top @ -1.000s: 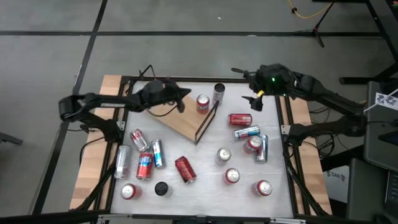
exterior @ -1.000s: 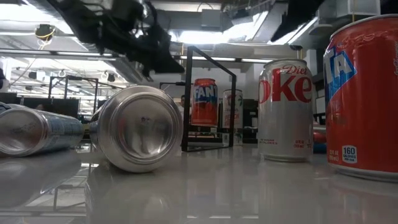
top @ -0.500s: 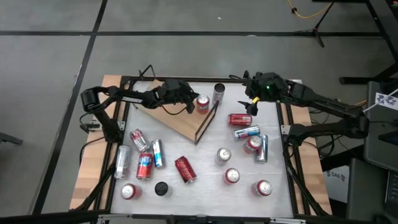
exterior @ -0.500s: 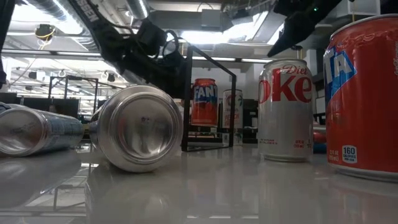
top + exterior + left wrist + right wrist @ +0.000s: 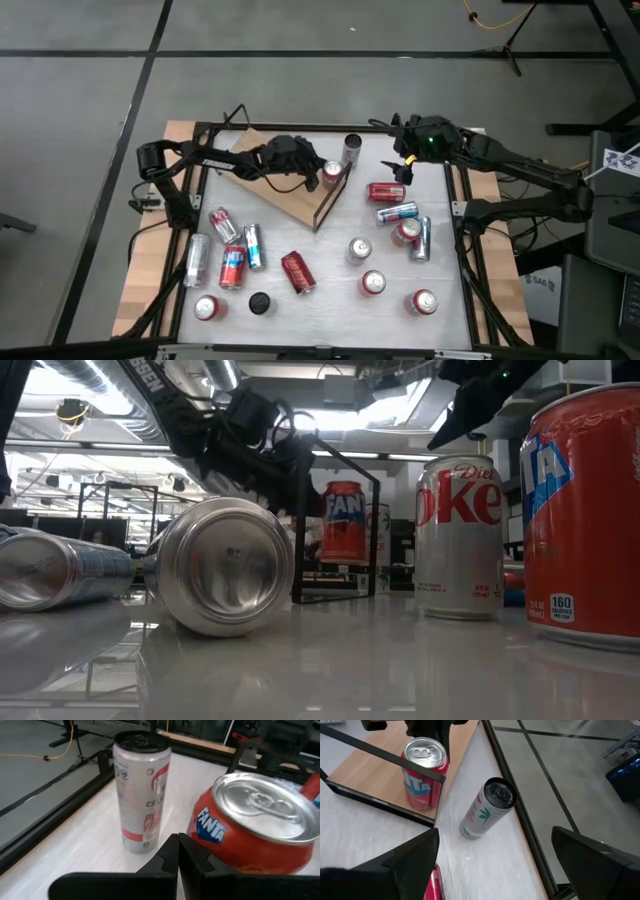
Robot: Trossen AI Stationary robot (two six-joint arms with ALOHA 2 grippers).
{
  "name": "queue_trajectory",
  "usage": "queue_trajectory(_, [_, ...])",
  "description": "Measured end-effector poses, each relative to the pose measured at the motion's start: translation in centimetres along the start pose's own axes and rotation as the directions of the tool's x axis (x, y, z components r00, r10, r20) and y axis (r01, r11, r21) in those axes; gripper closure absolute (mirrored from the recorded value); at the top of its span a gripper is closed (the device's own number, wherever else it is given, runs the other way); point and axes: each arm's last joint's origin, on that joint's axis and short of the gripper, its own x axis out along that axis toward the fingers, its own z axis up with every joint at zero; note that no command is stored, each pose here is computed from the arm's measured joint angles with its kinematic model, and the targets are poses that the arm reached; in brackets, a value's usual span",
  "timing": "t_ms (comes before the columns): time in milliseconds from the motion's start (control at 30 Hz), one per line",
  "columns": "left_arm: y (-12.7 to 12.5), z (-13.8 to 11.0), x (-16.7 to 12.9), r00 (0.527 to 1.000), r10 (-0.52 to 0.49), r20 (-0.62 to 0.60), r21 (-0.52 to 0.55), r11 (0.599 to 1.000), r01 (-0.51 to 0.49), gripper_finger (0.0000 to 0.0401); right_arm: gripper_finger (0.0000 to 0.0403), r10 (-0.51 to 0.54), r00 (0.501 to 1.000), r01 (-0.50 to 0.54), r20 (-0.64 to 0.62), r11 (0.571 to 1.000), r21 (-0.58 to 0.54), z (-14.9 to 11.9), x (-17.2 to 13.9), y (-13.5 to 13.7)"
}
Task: Pick and place cans onto a shelf
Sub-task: Put the top right red soda can on the shelf, then put the middle right red soda can on the shelf aligned with the other red soda can
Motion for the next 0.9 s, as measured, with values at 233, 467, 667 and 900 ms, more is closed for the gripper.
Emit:
queue_trajectory(233, [0.0, 0.1, 0.0, 1.000, 0.017, 0.010, 0.001, 1.000, -0.017, 0.0401, 0.0029, 0.002, 1.000, -0.002, -0.003, 1.000, 0.000, 0.0, 0.0, 0.0])
queue_trajectory(467, [0.3, 0.2, -0.1, 0.999, 0.034, 0.014, -0.002, 0.999, -0.034, 0.0401, 0.0029, 0.003, 1.000, -0.003, -0.006, 1.000, -0.001, -0.1, 0.0, 0.0])
queue_trajectory(667, [0.7, 1.4, -1.1, 0.998, 0.042, 0.044, -0.004, 0.999, -0.042, 0.0401, 0.0029, 0.027, 1.000, -0.027, 0.002, 1.000, 0.003, 0.0, 0.0, 0.1])
queue_trajectory(900, [0.2, 3.4, -3.3, 0.997, 0.004, 0.076, 0.000, 1.000, -0.004, 0.0401, 0.0029, 0.099, 0.995, -0.100, 0.022, 0.991, 0.087, 0.0, 0.0, 0.3])
